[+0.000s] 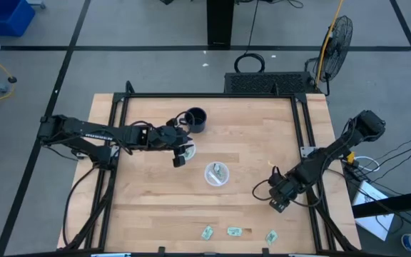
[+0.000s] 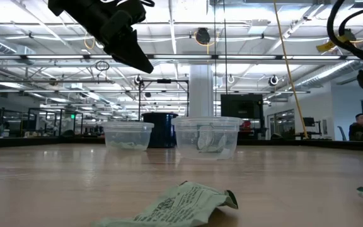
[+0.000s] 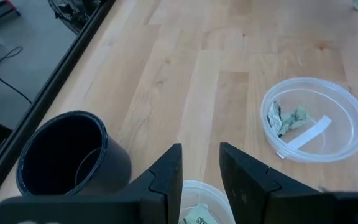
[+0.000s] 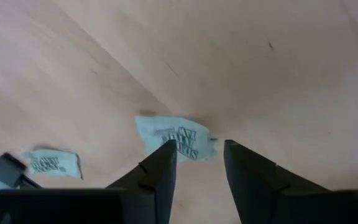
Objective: Pick and place Stevia / Truvia into bins
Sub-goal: Put the stevia packet into the bottom round transparent container
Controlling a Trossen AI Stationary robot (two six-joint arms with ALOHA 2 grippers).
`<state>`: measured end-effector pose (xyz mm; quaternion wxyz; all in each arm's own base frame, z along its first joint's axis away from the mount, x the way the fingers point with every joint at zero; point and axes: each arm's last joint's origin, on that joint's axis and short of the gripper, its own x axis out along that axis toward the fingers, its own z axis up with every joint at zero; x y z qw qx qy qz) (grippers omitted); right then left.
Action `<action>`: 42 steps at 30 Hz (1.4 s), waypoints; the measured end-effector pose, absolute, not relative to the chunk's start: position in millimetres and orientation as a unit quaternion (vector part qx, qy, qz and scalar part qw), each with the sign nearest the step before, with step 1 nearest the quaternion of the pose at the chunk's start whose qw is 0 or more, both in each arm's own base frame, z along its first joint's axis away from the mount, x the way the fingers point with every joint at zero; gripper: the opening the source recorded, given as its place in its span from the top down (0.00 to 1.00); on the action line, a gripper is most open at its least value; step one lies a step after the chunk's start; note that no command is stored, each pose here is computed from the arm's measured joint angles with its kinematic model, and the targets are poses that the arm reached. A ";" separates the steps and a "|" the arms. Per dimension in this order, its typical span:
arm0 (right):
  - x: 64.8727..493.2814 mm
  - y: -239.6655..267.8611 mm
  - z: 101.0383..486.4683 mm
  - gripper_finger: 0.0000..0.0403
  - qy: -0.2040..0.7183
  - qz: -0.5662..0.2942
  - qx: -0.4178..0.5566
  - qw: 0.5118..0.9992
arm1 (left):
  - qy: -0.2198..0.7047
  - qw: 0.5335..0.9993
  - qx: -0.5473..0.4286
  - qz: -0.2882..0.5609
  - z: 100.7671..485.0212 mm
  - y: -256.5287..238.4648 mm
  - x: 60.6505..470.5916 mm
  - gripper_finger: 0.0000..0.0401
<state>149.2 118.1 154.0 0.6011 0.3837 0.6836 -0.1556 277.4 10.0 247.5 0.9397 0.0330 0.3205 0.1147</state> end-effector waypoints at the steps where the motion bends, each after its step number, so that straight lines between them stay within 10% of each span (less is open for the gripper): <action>1: 149.3 118.1 153.8 0.69 0.683 -0.157 0.383 0.603 | 0.320 0.940 0.032 0.115 247.5 10.0 277.4 0.72; 19: 151.3 120.5 132.6 0.69 0.698 -0.164 0.377 0.587 | 0.320 0.940 0.031 0.115 247.5 10.0 277.4 0.72; 26: 151.4 120.3 134.6 0.90 0.686 -0.156 0.397 0.590 | 0.320 0.940 0.031 0.116 247.5 10.0 277.4 0.72; 42: 208.9 94.3 172.3 1.00 0.342 -0.114 0.318 0.877 | 0.321 0.939 0.038 0.117 247.6 10.2 277.4 0.72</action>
